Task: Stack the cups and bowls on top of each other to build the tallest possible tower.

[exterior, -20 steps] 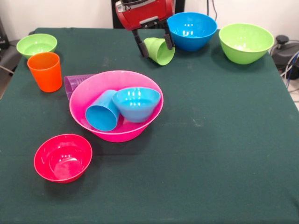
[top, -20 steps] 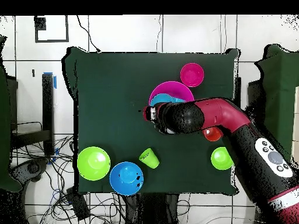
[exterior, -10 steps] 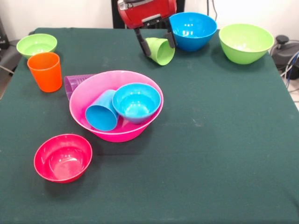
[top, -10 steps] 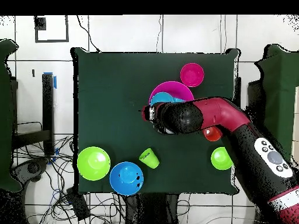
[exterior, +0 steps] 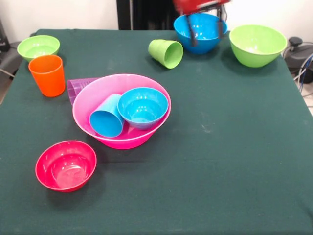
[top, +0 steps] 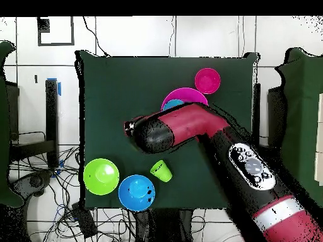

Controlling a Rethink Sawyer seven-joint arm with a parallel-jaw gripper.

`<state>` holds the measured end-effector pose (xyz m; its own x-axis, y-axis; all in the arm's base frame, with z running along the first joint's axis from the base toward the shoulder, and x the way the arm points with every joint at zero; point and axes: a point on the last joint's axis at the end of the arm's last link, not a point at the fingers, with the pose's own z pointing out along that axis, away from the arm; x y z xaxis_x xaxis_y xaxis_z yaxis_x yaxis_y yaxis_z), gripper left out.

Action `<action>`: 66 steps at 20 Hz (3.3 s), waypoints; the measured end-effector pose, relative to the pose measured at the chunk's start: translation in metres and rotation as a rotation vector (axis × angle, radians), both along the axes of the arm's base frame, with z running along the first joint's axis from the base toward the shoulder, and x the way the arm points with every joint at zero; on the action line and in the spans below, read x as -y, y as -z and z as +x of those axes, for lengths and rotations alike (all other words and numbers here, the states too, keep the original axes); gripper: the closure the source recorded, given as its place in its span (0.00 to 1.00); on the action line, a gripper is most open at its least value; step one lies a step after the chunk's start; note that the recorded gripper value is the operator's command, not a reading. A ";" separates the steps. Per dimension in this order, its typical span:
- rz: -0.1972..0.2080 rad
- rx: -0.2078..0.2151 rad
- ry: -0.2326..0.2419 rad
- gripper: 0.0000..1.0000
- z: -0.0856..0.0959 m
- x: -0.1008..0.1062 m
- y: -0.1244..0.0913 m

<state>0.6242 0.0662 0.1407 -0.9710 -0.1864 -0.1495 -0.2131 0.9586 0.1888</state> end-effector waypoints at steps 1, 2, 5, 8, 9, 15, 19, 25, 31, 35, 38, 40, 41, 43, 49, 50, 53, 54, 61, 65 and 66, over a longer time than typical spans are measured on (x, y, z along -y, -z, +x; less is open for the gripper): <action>-0.014 0.010 -0.016 0.00 -0.003 -0.019 -0.002; -0.020 0.016 -0.023 0.00 -0.004 -0.030 -0.004; -0.039 0.043 -0.043 0.00 -0.012 -0.076 -0.008; -0.018 0.075 -0.045 0.00 -0.021 -0.130 -0.007; 0.018 0.073 -0.024 0.00 -0.021 -0.145 -0.004; 0.144 -0.063 0.141 0.00 -0.006 -0.136 0.010; 0.210 -0.217 0.295 0.00 0.009 -0.092 0.027; 0.188 -0.244 0.343 0.00 0.007 -0.057 0.038; 0.030 -0.075 0.209 0.00 -0.005 -0.077 0.012; -0.031 0.027 0.109 0.00 -0.014 -0.116 -0.013; -0.045 0.084 0.060 0.00 -0.018 -0.143 -0.031; -0.046 0.114 0.043 0.00 -0.019 -0.154 -0.037; -0.046 0.139 0.036 0.00 -0.020 -0.159 -0.040; -0.045 0.174 0.030 0.00 -0.021 -0.163 -0.041; -0.010 0.354 0.036 0.00 -0.036 -0.176 -0.035; 0.004 0.380 0.042 0.00 -0.040 -0.178 -0.033; 0.022 0.408 0.049 0.00 -0.048 -0.181 -0.031; 0.034 0.422 0.056 0.00 -0.053 -0.182 -0.030; 0.031 0.407 0.089 0.00 -0.070 -0.161 -0.023; 0.034 0.391 0.131 0.00 -0.075 -0.134 -0.016; 0.041 0.391 0.150 0.00 -0.075 -0.123 -0.013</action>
